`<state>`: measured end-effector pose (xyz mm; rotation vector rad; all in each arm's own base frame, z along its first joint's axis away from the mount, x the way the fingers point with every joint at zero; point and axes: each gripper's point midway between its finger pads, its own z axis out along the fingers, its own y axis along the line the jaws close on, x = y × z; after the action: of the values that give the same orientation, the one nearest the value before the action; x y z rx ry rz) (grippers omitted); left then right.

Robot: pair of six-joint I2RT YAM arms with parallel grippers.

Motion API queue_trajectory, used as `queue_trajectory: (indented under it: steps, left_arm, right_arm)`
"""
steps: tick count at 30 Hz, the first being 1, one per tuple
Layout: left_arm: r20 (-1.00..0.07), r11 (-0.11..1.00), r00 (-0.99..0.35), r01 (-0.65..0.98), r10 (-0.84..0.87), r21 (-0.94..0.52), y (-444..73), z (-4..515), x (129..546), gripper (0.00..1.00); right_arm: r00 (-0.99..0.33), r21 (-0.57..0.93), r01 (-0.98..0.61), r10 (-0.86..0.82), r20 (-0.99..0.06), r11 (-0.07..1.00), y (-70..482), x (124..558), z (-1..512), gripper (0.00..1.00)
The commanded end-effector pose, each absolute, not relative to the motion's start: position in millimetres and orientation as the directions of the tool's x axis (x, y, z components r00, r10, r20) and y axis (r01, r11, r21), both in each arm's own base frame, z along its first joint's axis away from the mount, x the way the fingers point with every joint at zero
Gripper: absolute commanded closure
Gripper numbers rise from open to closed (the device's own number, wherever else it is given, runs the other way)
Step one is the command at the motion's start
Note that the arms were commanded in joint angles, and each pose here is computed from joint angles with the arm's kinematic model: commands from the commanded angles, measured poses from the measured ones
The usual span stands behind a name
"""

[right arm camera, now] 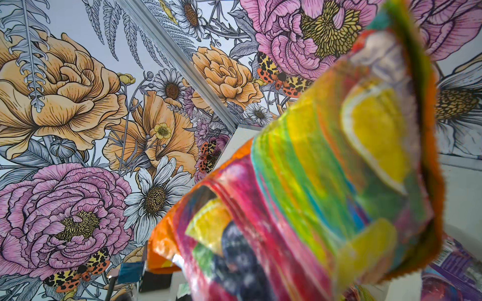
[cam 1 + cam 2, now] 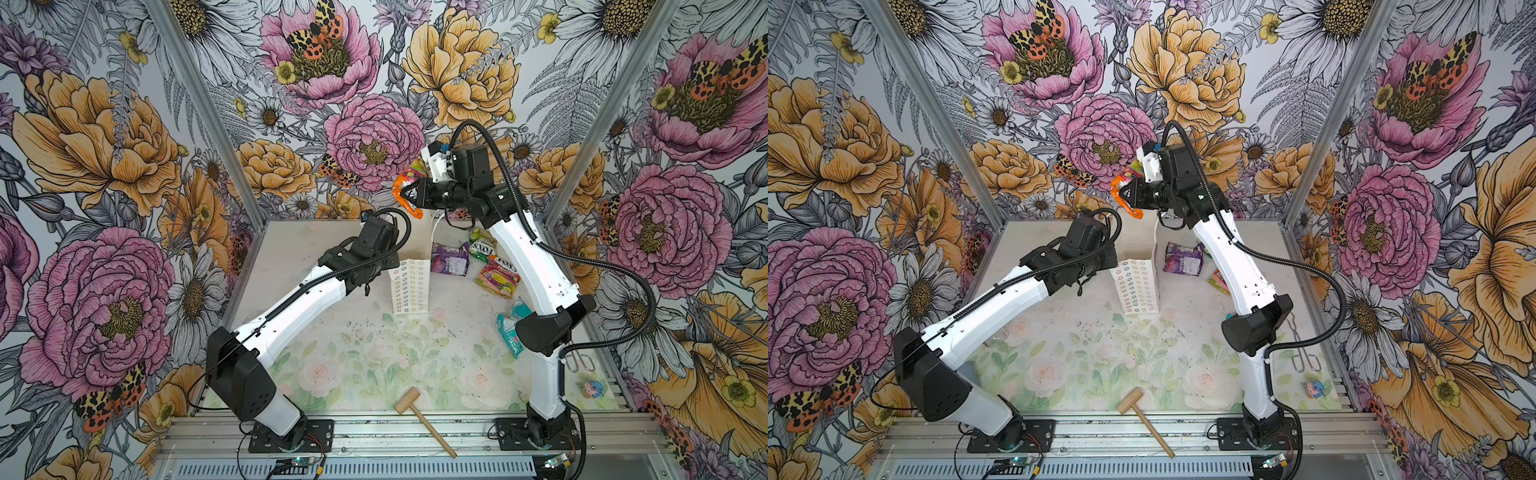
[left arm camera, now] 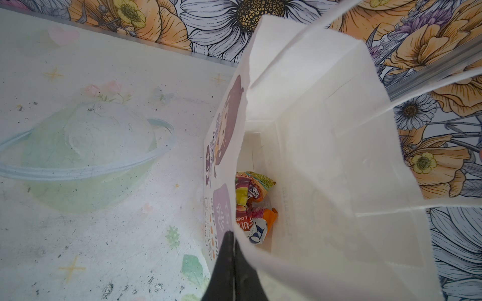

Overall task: Place the snacks into the paper bag
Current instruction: 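Move the orange packet over the bag opening held by the left gripper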

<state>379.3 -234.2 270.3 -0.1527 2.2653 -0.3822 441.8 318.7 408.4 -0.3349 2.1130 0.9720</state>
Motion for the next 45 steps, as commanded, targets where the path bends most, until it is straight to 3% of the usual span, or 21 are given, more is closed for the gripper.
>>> queue_trajectory:
  steps: [1,18,45]
  left_arm:
    - [-0.719,0.938,-0.646,0.015,-0.255,-0.346,-238.7,277.1,381.6,1.00]
    - [-0.716,0.940,-0.651,0.013,-0.251,-0.341,-239.0,273.4,382.3,1.00]
    - [-0.712,0.940,-0.656,0.012,-0.249,-0.340,-238.0,270.6,381.5,1.00]
  right_arm:
    - [-0.645,0.531,-0.524,0.097,-0.758,0.666,323.0,440.4,418.6,1.00]
    - [-0.676,0.487,-0.507,0.022,-0.736,0.711,312.6,429.1,384.3,1.00]
    - [-0.683,0.535,-0.530,0.043,-0.729,0.657,284.7,424.7,393.9,1.00]
